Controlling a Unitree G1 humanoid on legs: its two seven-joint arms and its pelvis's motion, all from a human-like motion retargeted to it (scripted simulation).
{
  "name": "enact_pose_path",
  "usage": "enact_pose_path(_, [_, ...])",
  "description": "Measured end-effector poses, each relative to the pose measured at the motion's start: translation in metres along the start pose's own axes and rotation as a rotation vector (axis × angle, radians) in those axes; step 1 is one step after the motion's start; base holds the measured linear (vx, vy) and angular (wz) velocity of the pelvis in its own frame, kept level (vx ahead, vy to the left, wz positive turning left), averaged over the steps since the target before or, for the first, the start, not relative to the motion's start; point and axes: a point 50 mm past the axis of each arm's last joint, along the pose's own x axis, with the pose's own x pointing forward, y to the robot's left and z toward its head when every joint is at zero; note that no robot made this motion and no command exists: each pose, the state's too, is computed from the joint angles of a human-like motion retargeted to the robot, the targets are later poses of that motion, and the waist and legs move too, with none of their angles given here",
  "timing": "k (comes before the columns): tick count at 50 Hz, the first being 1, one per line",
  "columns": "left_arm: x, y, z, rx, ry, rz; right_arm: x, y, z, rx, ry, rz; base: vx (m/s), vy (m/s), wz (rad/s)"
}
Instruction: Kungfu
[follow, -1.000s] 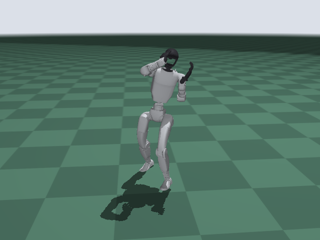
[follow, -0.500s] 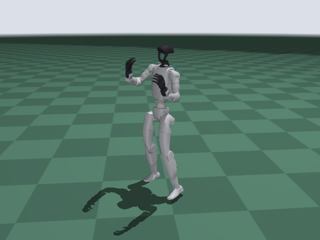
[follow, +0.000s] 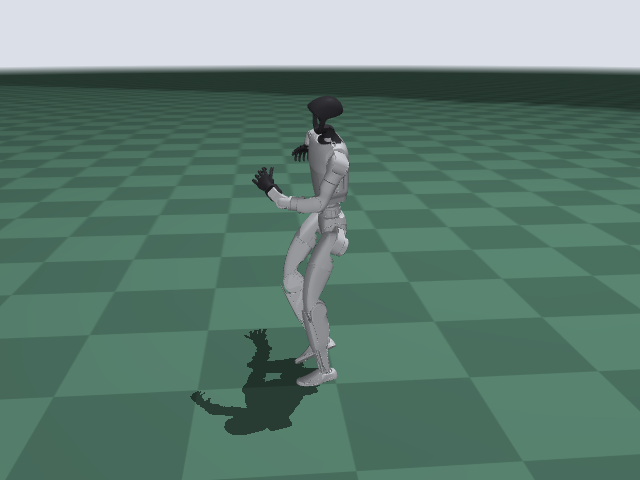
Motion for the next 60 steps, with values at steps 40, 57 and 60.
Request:
enact_pose_path(40, [-0.310,-0.103,-0.055,-0.422,1.143,0.665,-0.031,0.241,-0.021,0.019,0.147,0.435,-0.21,0.00,0.04])
enact_pose_path(57, [-0.014,-0.016,-0.045,-0.182,0.112,-0.025,-0.016,0.239,0.219,-0.136,-0.449,0.454,-0.68,-0.35,-0.49])
enact_pose_path(60, [0.018,-0.016,-0.039,-0.096,0.070,-0.107,-0.033,0.237,0.275,-0.166,-0.584,0.456,-0.67,-0.11,-0.69])
